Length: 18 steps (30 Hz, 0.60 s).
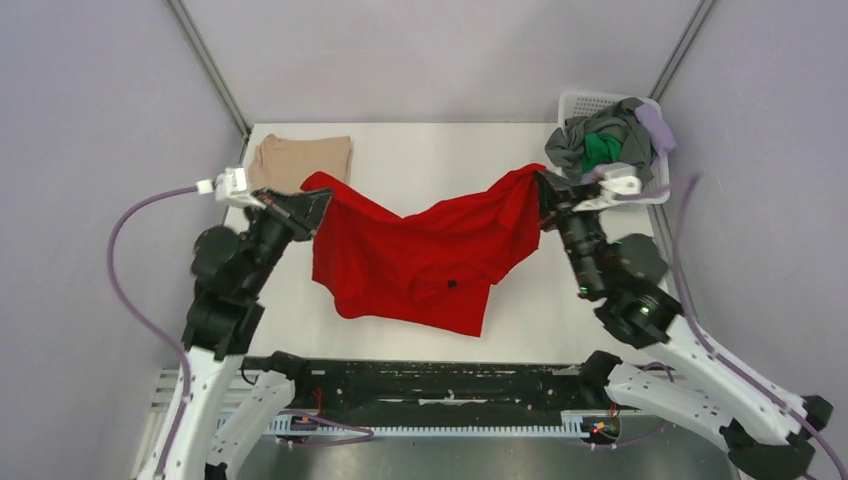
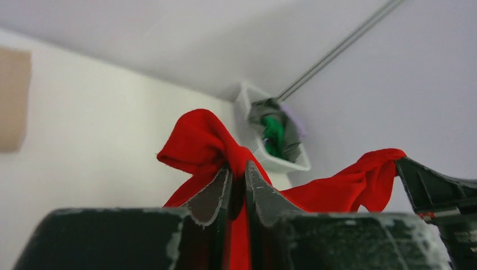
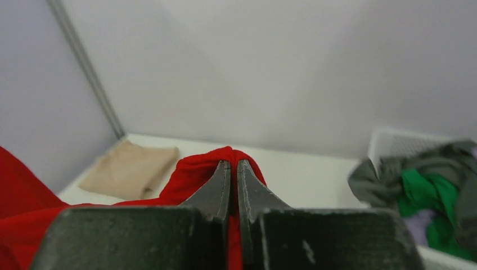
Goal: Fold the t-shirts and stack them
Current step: Flatten out the tshirt
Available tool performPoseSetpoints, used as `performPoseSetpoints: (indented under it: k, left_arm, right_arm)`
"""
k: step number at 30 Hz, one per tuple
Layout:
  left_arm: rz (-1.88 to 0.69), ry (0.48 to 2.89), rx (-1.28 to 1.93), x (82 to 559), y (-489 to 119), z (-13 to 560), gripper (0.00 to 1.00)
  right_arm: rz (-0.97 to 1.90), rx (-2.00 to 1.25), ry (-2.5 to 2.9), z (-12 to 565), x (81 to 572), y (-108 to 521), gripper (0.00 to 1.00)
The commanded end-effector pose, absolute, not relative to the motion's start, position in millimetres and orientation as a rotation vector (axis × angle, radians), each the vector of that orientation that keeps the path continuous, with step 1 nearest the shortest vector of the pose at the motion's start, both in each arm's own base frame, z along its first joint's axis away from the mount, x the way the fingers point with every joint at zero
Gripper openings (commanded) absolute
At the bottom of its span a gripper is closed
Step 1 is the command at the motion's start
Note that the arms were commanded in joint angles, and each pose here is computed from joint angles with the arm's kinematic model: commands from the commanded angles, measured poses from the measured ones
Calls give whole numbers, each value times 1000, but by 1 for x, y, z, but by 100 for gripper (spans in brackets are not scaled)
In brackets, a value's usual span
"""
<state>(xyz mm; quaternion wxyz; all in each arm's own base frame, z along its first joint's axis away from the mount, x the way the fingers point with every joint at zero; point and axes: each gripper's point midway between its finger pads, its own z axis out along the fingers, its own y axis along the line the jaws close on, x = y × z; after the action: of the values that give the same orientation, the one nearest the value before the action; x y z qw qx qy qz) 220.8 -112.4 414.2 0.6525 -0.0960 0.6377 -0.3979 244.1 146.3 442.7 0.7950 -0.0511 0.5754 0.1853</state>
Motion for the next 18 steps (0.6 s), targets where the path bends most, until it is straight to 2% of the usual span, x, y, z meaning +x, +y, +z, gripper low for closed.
performPoseSetpoints:
  k: [1, 3, 4, 6, 7, 9, 10, 11, 12, 15, 16, 18]
  left_arm:
    - [-684, 1760, -431, 299, -105, 308, 18]
    - [-548, 1875, -499, 333, -99, 263, 19]
    - [-481, 1909, -518, 350, -96, 246, 22]
    - [-364, 1998, -533, 389, -97, 205, 24]
    - [-341, 2002, -522, 407, -99, 201, 37]
    - [-321, 2040, -490, 439, -109, 189, 92]
    - [-332, 2058, -465, 454, -117, 187, 99]
    - [-357, 2088, -440, 462, -126, 185, 100]
    - [-379, 2114, -422, 470, -133, 186, 100]
    - [-458, 2175, -370, 472, -153, 179, 100]
    - [-469, 2185, -366, 469, -155, 176, 100]
    - [-473, 2220, -361, 454, -158, 166, 100]
  right_arm:
    - [-6, 14, 1520, 330, 297, 129, 0]
    - [-83, 14, 1621, 279, 317, 131, 0]
    - [-103, 27, 1680, 250, 329, 129, 0]
    - [-55, 24, 1777, 206, 353, 132, 0]
    - [-47, 35, 1814, 188, 366, 130, 0]
    - [-24, 46, 1840, 173, 394, 131, 0]
    - [-41, 54, 1844, 171, 405, 130, 4]
    - [-71, 53, 1852, 169, 418, 128, 9]
    - [-120, 44, 1867, 163, 427, 125, 19]
    - [-270, 34, 1906, 164, 444, 114, 76]
    - [-316, 29, 1922, 164, 445, 110, 97]
    - [-385, 34, 1932, 164, 440, 99, 98]
